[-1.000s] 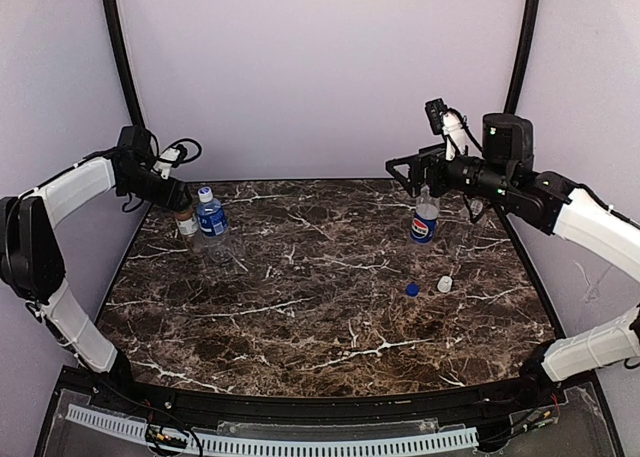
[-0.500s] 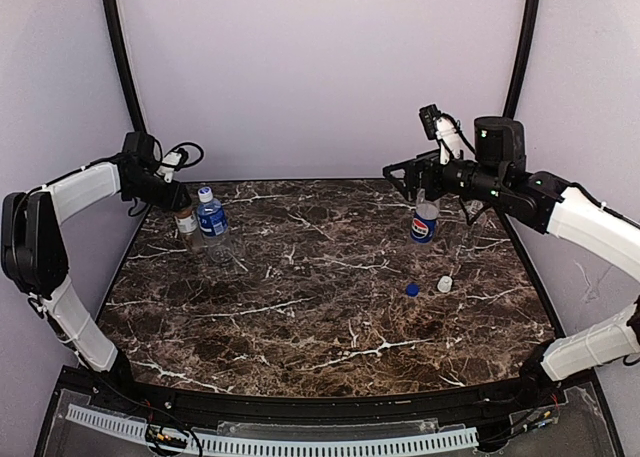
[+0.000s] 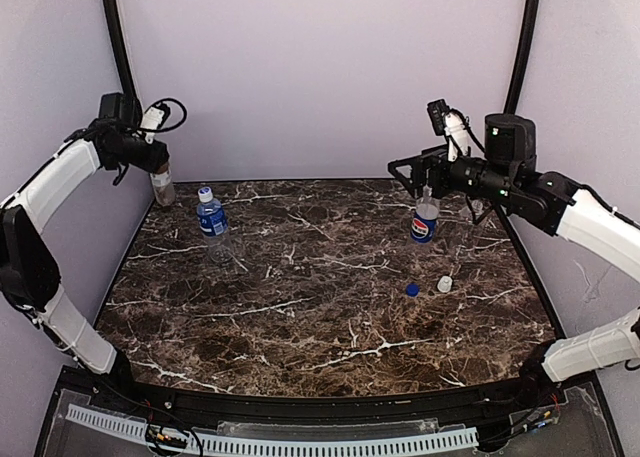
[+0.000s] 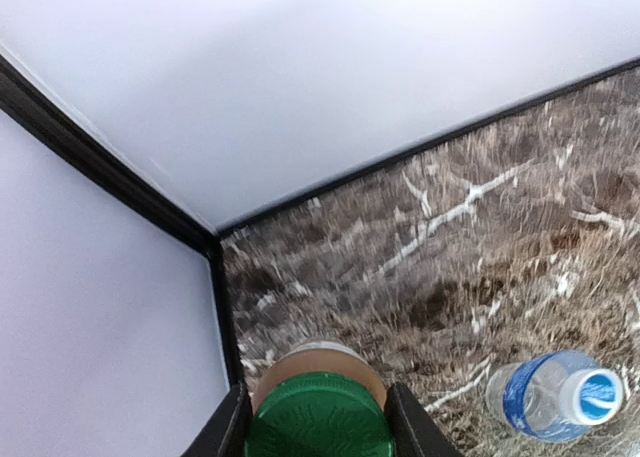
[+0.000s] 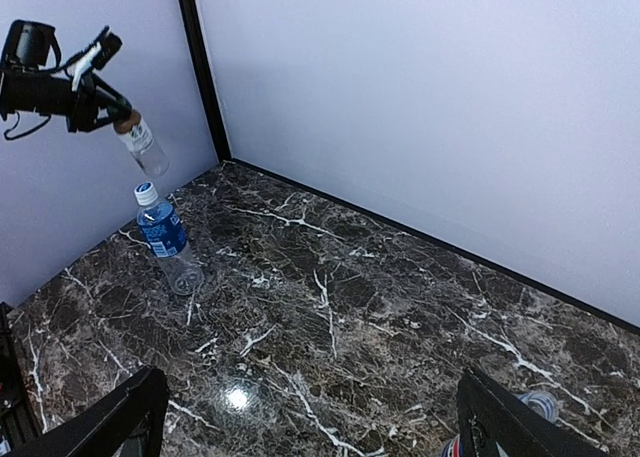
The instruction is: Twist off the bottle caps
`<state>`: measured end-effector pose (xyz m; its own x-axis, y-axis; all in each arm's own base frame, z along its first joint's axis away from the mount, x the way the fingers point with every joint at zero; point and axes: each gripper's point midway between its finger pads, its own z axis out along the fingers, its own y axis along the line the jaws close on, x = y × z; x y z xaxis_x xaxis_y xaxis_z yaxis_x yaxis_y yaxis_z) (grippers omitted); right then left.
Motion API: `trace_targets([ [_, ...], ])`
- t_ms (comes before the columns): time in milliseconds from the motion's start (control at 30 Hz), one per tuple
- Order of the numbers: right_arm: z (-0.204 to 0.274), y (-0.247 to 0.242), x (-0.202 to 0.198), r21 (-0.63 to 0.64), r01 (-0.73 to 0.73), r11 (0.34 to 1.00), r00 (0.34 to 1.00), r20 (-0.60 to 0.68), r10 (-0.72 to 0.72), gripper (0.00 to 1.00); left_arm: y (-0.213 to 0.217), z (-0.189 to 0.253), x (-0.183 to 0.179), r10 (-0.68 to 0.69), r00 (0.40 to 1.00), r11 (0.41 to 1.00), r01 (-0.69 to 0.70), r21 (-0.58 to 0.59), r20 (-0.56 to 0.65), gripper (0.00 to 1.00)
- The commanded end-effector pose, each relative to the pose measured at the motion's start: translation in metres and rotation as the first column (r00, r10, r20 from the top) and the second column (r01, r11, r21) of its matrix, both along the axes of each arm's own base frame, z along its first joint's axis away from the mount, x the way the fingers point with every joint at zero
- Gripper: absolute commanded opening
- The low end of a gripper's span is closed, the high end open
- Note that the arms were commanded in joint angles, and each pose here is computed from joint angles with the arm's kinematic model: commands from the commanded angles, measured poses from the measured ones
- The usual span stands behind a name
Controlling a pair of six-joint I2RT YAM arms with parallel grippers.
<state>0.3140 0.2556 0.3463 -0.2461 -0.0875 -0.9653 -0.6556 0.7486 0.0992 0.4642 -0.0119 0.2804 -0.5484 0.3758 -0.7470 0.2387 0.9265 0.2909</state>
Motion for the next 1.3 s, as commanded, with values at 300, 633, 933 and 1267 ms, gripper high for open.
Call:
trace_targets([
  [300, 0.040, 0.078, -0.071, -0.125, -0.304, 0.945, 0.879, 0.344, 0.328, 0.99, -0.197, 0.190, -0.176, -0.751, 0.635, 0.645, 0.764, -0.007, 0.181, 0.01],
  [633, 0.028, 0.187, -0.110, -0.133, -0.555, 0.821, 0.733, 0.388, 0.559, 0.99, -0.258, 0.171, -0.279, -0.948, 0.299, 0.274, 0.941, -0.200, 0.106, 0.01],
  [933, 0.009, 0.234, -0.110, -0.055, -0.658, 0.751, 0.695, 0.337, 0.635, 0.95, -0.263, 0.167, -0.294, -0.965, 0.241, 0.211, 0.947, -0.243, 0.101, 0.01],
  [1267, 0.001, 0.236, -0.115, -0.015, -0.681, 0.732, 0.696, 0.297, 0.654, 0.49, -0.264, 0.176, -0.289, -0.955, 0.268, 0.232, 0.943, -0.238, 0.131, 0.29],
])
